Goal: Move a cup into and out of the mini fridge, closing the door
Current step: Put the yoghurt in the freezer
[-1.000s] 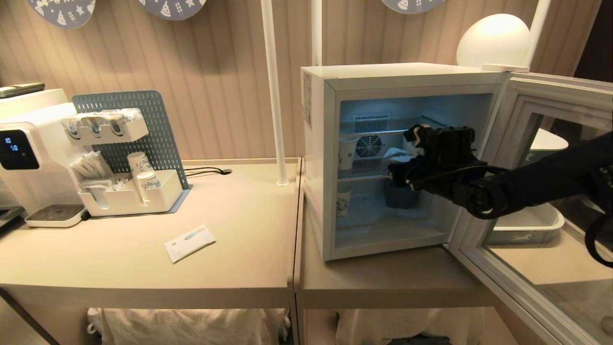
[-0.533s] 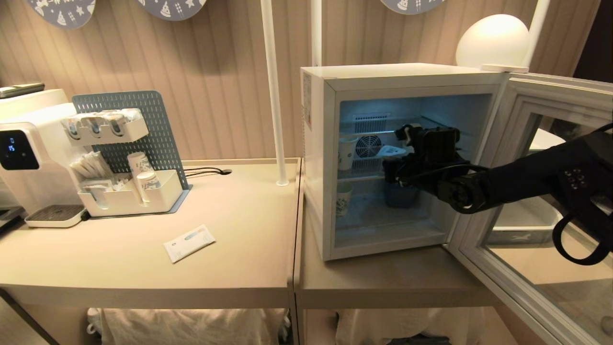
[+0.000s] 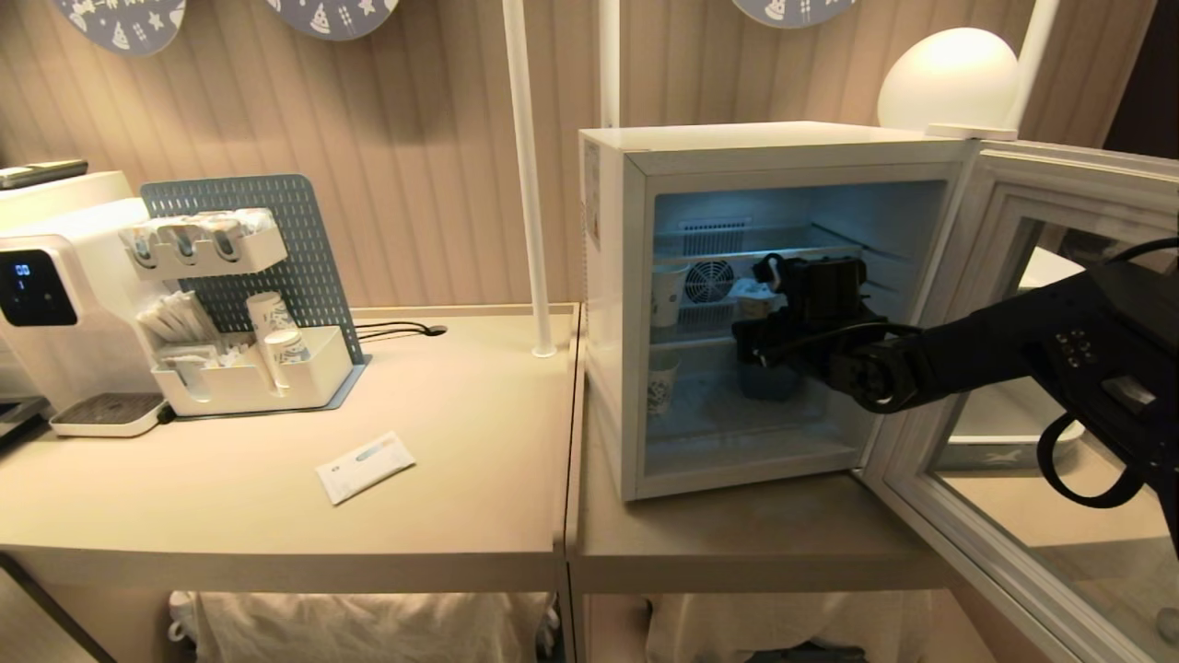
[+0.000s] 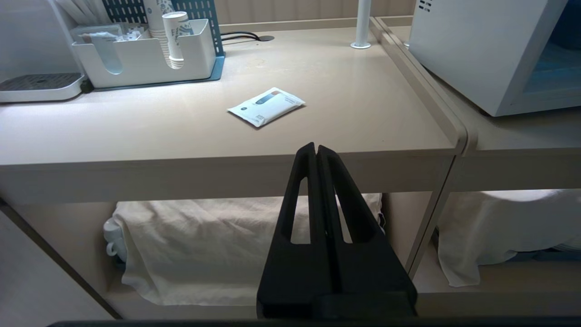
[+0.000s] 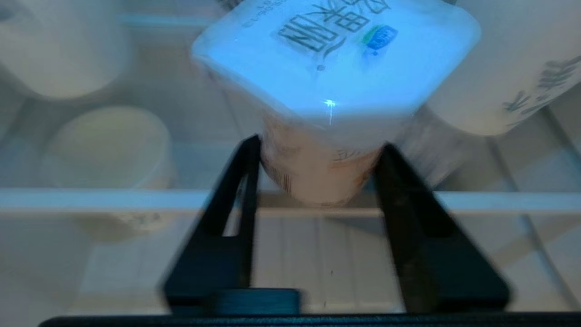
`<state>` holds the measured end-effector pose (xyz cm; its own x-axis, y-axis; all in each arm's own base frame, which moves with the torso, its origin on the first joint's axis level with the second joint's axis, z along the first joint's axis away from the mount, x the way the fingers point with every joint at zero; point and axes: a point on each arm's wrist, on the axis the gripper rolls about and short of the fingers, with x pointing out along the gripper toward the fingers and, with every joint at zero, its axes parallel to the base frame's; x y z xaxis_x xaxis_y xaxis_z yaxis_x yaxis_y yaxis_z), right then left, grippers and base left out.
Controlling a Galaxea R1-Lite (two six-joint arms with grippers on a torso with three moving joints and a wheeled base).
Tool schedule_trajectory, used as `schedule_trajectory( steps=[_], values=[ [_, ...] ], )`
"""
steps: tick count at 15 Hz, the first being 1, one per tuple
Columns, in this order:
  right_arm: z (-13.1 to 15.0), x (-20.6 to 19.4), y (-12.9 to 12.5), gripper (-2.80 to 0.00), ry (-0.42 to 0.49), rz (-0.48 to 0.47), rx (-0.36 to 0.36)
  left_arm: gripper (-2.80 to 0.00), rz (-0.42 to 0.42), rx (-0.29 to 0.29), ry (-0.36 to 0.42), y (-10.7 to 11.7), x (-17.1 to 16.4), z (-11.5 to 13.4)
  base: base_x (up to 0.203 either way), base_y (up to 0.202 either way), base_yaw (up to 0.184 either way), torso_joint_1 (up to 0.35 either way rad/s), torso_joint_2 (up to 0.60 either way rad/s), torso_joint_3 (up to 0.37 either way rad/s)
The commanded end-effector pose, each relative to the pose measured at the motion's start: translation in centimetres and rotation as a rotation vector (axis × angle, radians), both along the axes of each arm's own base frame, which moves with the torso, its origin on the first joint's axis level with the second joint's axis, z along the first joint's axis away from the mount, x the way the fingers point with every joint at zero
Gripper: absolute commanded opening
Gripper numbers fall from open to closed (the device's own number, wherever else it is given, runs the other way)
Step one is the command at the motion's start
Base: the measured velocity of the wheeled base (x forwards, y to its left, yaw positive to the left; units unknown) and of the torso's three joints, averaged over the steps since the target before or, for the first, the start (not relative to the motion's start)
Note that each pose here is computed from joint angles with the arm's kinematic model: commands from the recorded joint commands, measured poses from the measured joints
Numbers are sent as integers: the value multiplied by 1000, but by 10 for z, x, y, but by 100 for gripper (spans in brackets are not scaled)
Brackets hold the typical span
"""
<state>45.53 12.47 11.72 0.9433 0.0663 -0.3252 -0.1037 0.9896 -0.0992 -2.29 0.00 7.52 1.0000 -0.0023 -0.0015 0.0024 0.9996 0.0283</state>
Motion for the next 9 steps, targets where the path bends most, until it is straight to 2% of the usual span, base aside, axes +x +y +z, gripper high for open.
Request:
schedule_trajectory(
  steps=[1, 9],
  values=[
    [5, 0, 0, 0, -20, -2, 10, -280, 1, 1, 2, 0, 0, 0, 0, 0, 0, 0, 0, 0],
    [21, -28, -8, 0, -5, 4, 13, -280, 2, 1, 3, 0, 0, 0, 0, 0, 0, 0, 0, 0]
  ],
)
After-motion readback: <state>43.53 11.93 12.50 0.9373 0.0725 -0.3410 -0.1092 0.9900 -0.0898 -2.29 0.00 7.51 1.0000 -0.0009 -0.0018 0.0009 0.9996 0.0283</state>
